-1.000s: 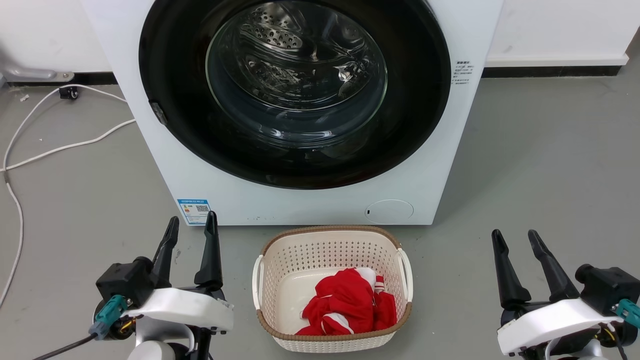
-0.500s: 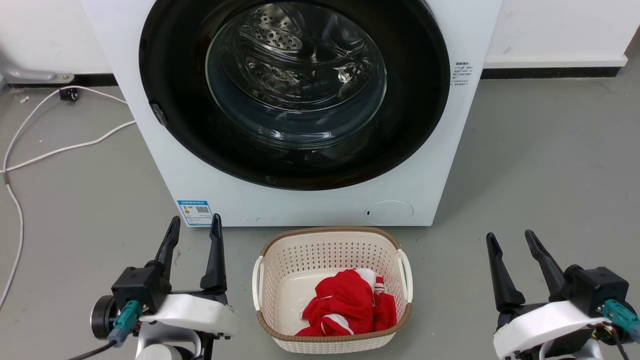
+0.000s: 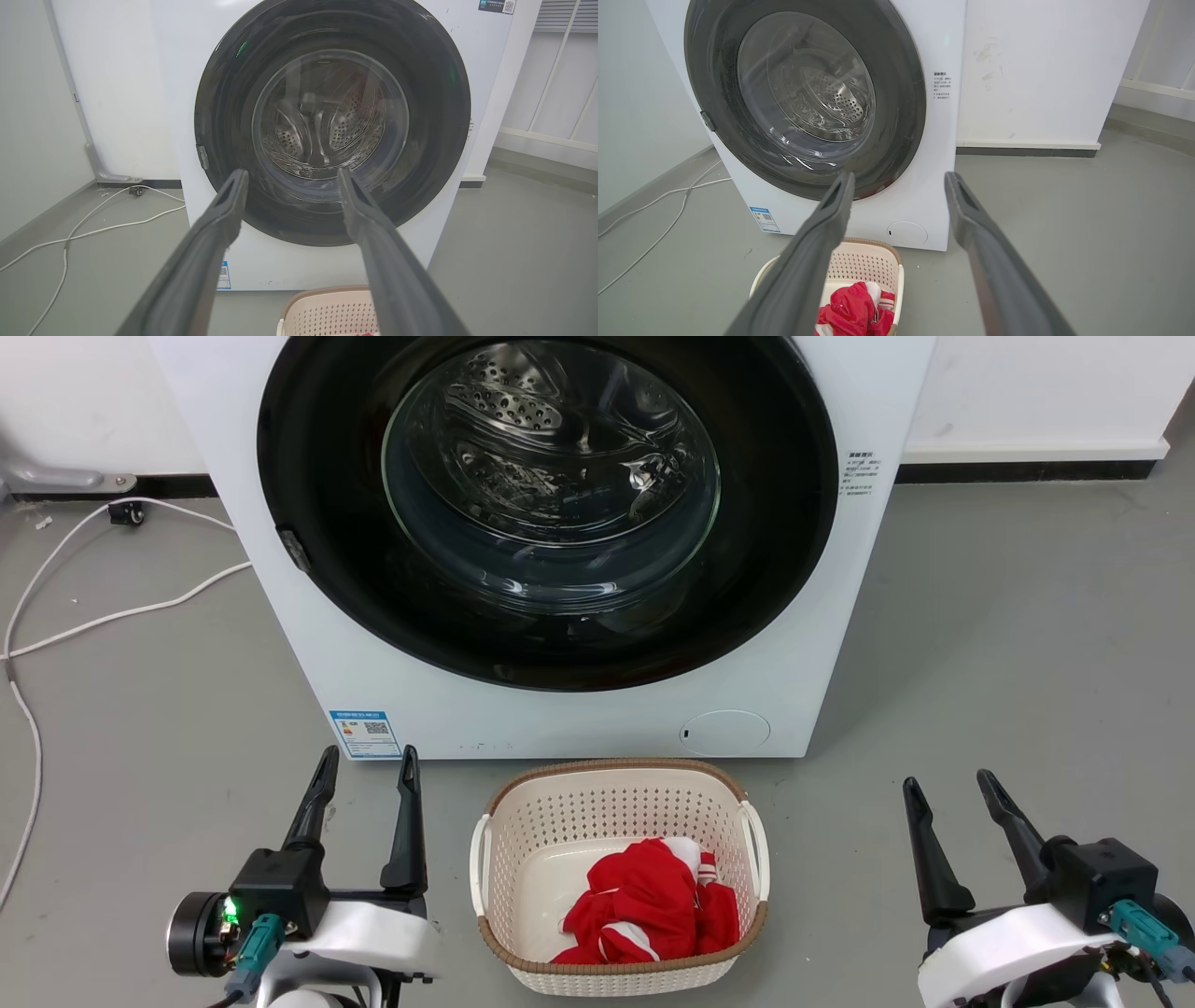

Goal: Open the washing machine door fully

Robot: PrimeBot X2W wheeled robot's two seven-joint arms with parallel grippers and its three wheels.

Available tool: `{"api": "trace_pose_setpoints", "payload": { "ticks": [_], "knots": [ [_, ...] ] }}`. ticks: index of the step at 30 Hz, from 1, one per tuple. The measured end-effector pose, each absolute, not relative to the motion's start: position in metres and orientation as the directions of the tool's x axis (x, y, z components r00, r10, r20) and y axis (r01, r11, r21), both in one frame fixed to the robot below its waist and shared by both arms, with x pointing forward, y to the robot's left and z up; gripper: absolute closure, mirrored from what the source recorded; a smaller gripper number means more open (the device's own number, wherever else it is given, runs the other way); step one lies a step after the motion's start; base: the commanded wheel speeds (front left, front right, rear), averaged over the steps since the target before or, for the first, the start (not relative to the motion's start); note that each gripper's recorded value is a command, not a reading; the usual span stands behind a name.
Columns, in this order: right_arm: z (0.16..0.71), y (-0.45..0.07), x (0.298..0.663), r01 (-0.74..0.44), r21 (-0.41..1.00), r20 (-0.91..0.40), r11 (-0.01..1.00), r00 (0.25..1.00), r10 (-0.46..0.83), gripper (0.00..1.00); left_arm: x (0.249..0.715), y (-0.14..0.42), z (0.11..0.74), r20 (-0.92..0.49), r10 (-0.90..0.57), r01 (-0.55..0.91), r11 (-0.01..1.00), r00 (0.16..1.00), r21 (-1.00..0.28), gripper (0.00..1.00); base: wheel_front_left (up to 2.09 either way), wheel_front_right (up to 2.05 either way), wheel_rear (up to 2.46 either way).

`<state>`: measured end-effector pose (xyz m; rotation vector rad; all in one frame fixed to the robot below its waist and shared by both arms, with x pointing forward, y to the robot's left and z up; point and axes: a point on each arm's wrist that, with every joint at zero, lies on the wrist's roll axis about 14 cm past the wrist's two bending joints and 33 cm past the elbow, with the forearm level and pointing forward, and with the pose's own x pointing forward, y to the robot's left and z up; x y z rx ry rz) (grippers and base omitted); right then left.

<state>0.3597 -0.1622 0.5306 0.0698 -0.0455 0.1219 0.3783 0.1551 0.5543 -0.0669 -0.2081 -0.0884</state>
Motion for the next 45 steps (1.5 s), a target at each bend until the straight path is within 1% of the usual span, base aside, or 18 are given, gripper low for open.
{"api": "trace_pose_setpoints", "payload": {
  "ticks": [15, 29, 30, 31, 32, 40, 42, 45],
  "knots": [
    [0.5309, -0.1603, 0.3598, -0.128, -0.011, 0.057, 0.992, 0.990, 0.129, 0.00, 0.3756, 0.1533, 0.5559, 0.229, -0.085, 0.085, 0.996, 0.970, 0.007, 0.00, 0.00, 0.00, 0.00],
    [0.5300, -0.1603, 0.3610, -0.128, 0.003, 0.058, 0.992, 0.990, 0.128, 0.00, 0.3759, 0.1539, 0.5536, 0.224, -0.084, 0.088, 0.996, 0.971, -0.006, 0.00, 0.00, 0.00, 0.00],
    [0.5293, -0.1603, 0.3611, -0.128, 0.015, 0.056, 0.992, 0.990, 0.127, 0.56, 0.3759, 0.1537, 0.5536, 0.224, -0.085, 0.089, 0.996, 0.971, -0.008, 0.00, 0.00, 0.00, 0.00],
    [0.5280, -0.1602, 0.3610, -0.129, 0.018, 0.051, 0.992, 0.991, 0.127, 0.85, 0.3760, 0.1538, 0.5536, 0.224, -0.085, 0.089, 0.996, 0.971, -0.009, 0.00, 0.00, 0.00, 0.00],
    [0.5274, -0.1600, 0.3608, -0.129, 0.020, 0.049, 0.991, 0.991, 0.128, 1.00, 0.3760, 0.1538, 0.5537, 0.224, -0.085, 0.089, 0.996, 0.971, -0.009, 0.00, 0.00, 0.00, 0.00],
    [0.5246, -0.1600, 0.3600, -0.128, 0.056, 0.041, 0.990, 0.991, 0.126, 1.00, 0.3765, 0.1516, 0.5541, 0.225, -0.093, 0.098, 0.995, 0.970, -0.010, 0.00, 0.00, 0.00, 0.00],
    [0.5266, -0.1615, 0.3602, -0.124, 0.127, 0.058, 0.984, 0.991, 0.117, 1.00, 0.3769, 0.1513, 0.5537, 0.224, -0.094, 0.099, 0.995, 0.970, -0.011, 0.00, 0.00, 0.00, 0.00],
    [0.5274, -0.1647, 0.3604, -0.112, 0.296, 0.083, 0.948, 0.992, 0.091, 1.00, 0.3775, 0.1515, 0.5528, 0.222, -0.094, 0.098, 0.995, 0.971, -0.011, 0.00, 0.00, 0.00, 0.00]
  ]
}}
